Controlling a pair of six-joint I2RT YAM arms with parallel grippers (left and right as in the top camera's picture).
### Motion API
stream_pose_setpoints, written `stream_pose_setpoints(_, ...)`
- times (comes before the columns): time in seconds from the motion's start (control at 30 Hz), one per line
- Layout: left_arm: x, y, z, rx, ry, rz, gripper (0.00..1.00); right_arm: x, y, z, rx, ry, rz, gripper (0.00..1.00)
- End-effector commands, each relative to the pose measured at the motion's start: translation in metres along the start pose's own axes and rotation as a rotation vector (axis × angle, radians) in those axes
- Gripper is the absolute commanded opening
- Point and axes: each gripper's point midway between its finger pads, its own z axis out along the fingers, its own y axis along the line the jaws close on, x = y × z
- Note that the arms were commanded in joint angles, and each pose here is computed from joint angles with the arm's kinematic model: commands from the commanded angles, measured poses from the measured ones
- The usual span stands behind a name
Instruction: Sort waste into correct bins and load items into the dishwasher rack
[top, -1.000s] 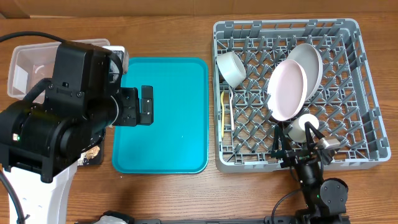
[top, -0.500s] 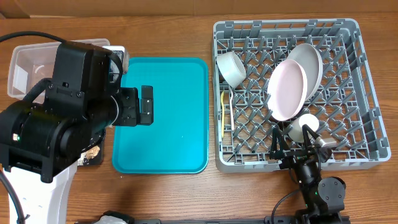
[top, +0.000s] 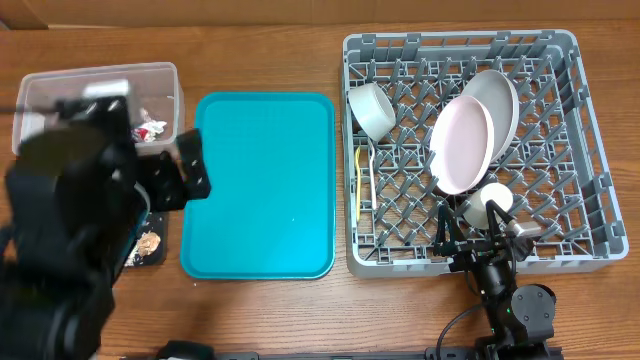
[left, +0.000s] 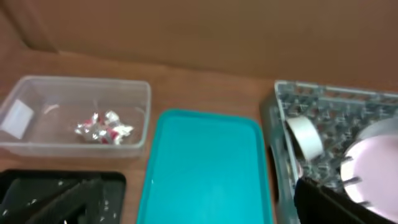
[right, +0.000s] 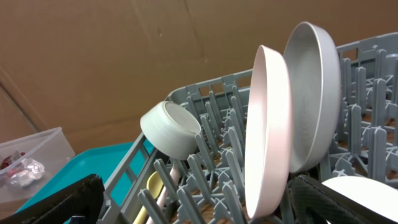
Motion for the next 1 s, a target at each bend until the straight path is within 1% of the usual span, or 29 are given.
stream_pose_setpoints(0.0,0.039,0.013,0.01,0.041,-0.068,0.092,1.0,0.001,-0.003,0.0,0.012,-0.009,0.003,1.0)
stream_pose_setpoints(0.03,0.056,0.017,0.014,0.053,-0.101,0.135,1.0,0.001,-0.003,0.0,0.012,-0.009,0.003,1.0)
stream_pose_setpoints(0.07,0.065,0.02,0.017,0.052,-0.118,0.147,1.0,0.001,-0.003,0.0,0.012,-0.009,0.003,1.0)
stream_pose_setpoints(0.23,0.117,0.04,0.027,0.026,-0.216,0.14,1.0,0.001,-0.003,0.0,0.012,-0.009,0.003,1.0)
stream_pose_setpoints(0.47,0.168,0.049,0.041,0.042,-0.354,0.141,1.0,0.001,-0.003,0.0,0.012,-0.009,0.003,1.0)
stream_pose_setpoints(0.57,0.182,0.051,0.051,0.046,-0.394,0.14,1.0,0.001,-0.003,0.0,0.012,-0.009,0.003,1.0)
stream_pose_setpoints(0.87,0.22,0.063,0.109,0.044,-0.388,0.115,1.0,0.001,-0.003,0.0,0.012,-0.009,0.003,1.0)
stream_pose_setpoints(0.97,0.22,0.063,0.114,0.046,-0.419,0.117,1.0,0.001,-0.003,0.0,0.012,-0.009,0.003,1.0)
